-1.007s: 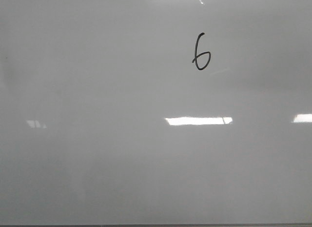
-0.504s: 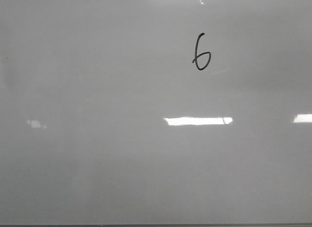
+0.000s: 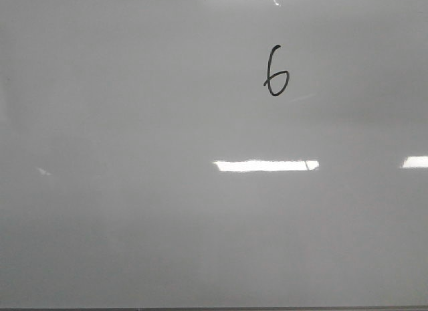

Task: Write number 6 on whiteboard

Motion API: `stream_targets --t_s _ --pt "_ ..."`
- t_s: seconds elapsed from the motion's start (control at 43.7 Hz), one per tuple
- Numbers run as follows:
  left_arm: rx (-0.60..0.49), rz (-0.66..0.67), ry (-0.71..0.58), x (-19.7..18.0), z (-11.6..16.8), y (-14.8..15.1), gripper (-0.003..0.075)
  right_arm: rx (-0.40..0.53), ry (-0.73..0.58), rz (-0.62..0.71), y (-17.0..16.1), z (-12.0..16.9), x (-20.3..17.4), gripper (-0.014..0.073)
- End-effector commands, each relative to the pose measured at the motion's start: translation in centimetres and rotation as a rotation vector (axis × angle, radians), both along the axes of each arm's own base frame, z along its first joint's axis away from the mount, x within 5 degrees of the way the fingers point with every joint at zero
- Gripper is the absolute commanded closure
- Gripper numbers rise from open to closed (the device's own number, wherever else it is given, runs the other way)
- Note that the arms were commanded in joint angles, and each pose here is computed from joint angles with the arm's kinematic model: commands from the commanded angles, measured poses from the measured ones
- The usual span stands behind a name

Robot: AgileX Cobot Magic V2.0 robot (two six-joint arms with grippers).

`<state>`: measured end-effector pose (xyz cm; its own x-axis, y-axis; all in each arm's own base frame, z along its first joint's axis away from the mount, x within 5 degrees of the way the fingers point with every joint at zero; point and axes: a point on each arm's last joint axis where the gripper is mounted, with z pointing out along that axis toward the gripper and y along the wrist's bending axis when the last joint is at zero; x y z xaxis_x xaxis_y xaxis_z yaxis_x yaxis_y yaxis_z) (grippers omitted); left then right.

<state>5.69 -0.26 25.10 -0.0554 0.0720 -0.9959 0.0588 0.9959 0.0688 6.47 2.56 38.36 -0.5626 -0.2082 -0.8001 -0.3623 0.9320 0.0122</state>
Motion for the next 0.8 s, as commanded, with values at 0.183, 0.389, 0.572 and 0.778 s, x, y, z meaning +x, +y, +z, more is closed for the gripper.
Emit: stream_targets --t_s 0.183,0.389,0.572,0.778 --pt "-0.057 0.011 -0.189 -0.4 -2.9 0.0 0.0741 0.021 -0.082 -0.006 0.0 1.1 0.3 0.0663" --pt "-0.037 0.036 -0.180 -0.2 -3.8 0.2 0.0741 0.020 -0.082 -0.006 0.0 1.1 0.3 0.0663" --pt "-0.003 0.037 -0.184 -0.2 -3.7 0.2 0.0741 0.020 -0.080 -0.006 0.0 1.0 0.3 0.0663" --pt "-0.011 0.037 -0.186 -0.3 -3.7 0.2 0.0741 0.020 -0.081 -0.006 0.0 1.0 0.3 0.0663"
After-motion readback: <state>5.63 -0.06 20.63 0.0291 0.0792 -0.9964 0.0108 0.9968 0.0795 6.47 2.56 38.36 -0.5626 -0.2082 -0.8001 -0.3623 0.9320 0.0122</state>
